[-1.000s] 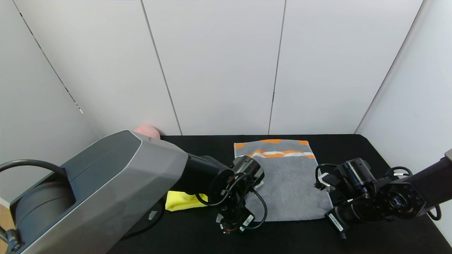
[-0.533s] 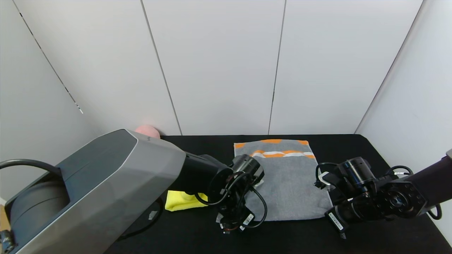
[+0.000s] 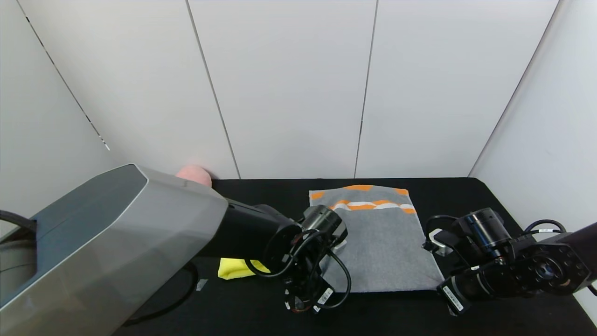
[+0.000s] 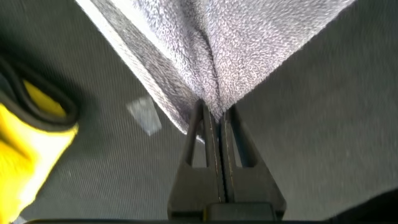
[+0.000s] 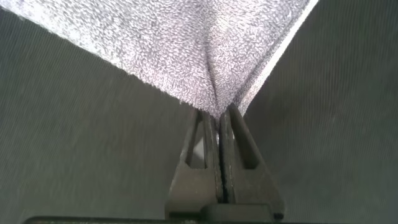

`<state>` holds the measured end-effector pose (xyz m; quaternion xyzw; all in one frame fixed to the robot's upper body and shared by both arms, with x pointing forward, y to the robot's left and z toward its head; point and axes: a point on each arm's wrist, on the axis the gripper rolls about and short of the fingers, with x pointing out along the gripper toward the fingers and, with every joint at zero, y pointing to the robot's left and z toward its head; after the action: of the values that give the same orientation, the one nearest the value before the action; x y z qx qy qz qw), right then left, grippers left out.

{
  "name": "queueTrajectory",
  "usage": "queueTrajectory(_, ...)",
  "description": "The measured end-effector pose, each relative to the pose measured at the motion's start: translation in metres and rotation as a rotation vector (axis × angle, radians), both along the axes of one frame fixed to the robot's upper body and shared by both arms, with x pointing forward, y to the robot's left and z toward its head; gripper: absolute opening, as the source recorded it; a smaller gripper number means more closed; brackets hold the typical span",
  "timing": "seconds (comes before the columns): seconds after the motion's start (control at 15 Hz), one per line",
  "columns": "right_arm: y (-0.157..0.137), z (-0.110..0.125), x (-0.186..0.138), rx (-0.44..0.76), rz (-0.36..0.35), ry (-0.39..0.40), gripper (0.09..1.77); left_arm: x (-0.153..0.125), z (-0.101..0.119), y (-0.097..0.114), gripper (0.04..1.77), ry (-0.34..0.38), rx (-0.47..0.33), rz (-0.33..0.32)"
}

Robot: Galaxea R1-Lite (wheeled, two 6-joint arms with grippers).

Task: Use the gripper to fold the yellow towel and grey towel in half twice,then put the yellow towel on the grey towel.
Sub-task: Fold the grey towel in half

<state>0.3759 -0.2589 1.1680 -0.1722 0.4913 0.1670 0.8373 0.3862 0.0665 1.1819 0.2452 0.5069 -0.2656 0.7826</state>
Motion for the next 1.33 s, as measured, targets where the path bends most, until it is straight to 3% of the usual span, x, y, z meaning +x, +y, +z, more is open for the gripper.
queueTrajectory(0.73, -0.012, 0.032, -0.059, 0.018, 0.042, 0.065, 0.14, -0.07, 0.023, 0.014, 0.11, 0.042, 0.001, -0.01)
queueTrajectory(1.0, -0.012, 0.05, -0.06, 0.04, 0.033, -0.004, 0.14, -0.071, 0.038, 0.016, 0.11, -0.012, -0.025, 0.049)
queueTrajectory(1.33, -0.007, 0.077, -0.038, 0.107, -0.036, -0.115, 0.14, -0.047, 0.069, 0.012, 0.11, -0.123, -0.115, 0.145)
